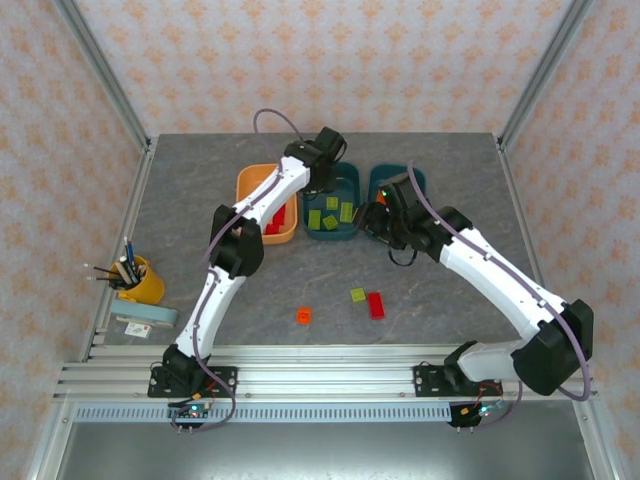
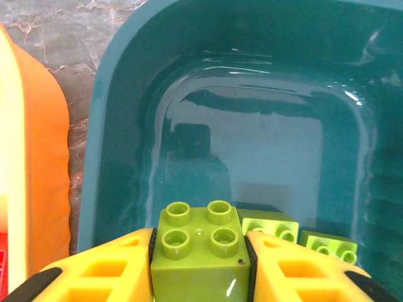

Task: Sort the legos into containers by color

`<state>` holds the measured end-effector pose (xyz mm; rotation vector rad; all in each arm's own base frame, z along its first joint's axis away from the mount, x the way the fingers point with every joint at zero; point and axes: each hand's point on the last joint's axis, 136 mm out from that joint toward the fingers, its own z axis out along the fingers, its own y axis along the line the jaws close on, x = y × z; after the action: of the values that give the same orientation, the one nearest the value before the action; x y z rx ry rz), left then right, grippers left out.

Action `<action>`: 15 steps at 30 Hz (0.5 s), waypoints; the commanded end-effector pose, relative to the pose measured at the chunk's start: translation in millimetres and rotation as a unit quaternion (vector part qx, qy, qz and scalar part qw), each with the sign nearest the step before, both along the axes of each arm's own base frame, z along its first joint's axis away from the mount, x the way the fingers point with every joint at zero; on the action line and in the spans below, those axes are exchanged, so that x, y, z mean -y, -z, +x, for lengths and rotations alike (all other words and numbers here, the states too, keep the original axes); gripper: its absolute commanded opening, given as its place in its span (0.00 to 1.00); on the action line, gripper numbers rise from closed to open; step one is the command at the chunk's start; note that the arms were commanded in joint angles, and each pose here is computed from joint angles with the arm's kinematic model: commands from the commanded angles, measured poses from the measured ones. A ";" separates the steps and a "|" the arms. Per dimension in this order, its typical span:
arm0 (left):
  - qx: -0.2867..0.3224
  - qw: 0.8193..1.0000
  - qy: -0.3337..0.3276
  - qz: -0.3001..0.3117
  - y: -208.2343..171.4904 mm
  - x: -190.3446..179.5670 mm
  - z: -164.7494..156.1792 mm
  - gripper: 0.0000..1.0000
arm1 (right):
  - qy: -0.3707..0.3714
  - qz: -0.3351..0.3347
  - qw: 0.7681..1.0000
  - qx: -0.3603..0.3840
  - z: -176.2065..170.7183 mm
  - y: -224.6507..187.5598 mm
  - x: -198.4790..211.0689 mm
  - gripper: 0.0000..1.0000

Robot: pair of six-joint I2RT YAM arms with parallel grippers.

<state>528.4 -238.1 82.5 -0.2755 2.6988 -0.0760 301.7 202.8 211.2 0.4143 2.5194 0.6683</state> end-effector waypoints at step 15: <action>0.051 0.998 -0.007 -0.038 -79.1 -0.2 -7.0 0.66 | -0.048 -0.092 0.994 -0.029 -4.0 8.7 1.4 0.62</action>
<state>526.9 -239.6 86.5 -0.2784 2.7005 -0.0926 300.2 205.6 193.9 0.3275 2.6392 0.5561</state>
